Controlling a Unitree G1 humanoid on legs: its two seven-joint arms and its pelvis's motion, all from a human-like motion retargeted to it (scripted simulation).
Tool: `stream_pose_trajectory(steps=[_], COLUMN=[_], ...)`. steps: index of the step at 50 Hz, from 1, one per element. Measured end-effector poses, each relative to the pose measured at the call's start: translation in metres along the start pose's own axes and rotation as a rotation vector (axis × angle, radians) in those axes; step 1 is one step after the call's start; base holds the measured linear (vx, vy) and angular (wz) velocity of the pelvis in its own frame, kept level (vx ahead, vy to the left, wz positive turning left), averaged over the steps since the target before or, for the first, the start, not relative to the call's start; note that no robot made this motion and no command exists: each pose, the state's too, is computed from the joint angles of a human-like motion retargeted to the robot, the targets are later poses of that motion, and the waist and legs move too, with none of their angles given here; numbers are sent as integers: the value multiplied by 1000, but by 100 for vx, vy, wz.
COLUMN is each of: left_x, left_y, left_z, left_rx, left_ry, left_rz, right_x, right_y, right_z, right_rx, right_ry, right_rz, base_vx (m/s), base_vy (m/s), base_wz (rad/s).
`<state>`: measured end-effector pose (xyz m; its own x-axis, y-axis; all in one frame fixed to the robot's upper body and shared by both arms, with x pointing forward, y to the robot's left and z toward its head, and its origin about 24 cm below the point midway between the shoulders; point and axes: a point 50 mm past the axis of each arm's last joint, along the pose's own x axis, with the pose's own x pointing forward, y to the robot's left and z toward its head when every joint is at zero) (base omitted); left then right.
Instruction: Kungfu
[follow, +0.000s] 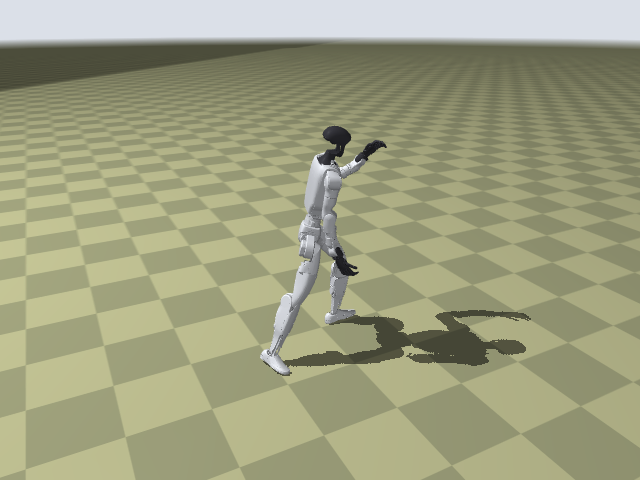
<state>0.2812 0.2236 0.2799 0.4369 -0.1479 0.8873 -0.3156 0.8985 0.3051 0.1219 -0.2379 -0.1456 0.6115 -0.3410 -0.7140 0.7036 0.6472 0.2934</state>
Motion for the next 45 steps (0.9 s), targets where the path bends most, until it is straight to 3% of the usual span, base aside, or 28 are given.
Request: stream_pose_trajectory(steps=[4,6,10,14,18,24,30,34,40,43,45], left_x=[-33,-48,-81,-123,-185,-311,-426,-482,-532,-536,-523], left_y=[26,28,28,34,61,118,159,162,112,55,-6], left_z=[-9,-13,-25,-37,-43,-19,62,123,156,120,77], left_rx=[16,50,124,111,218,466,642,705,347,14,-267], left_ry=[57,111,240,397,619,1084,1592,1922,2320,2414,2381], left_rz=[169,178,215,330,431,569,628,677,696,491,383], right_x=[-23,-56,-104,-135,-165,-226,-290,-319,-334,-333,-333], right_y=[184,252,323,355,364,354,324,299,263,242,226], right_z=[-3,14,60,106,156,221,278,300,310,314,319], right_rx=[-55,-122,-338,-233,-110,-181,-200,-145,-1,58,82], right_ry=[114,45,-148,-334,-586,-1065,-1536,-1791,-1994,-2077,-2139], right_rz=[1028,1371,1701,1761,1762,1797,1739,1638,1525,1434,1351], base_vx=[11,1,2,-4,-15,-15,-27,-22,-30,-33,-23], base_vy=[16,1,-8,-11,-19,-21,-41,-46,-63,-100,-82], base_wz=[10,48,43,-25,-47,-64,-85,-76,-54,-68,-41])
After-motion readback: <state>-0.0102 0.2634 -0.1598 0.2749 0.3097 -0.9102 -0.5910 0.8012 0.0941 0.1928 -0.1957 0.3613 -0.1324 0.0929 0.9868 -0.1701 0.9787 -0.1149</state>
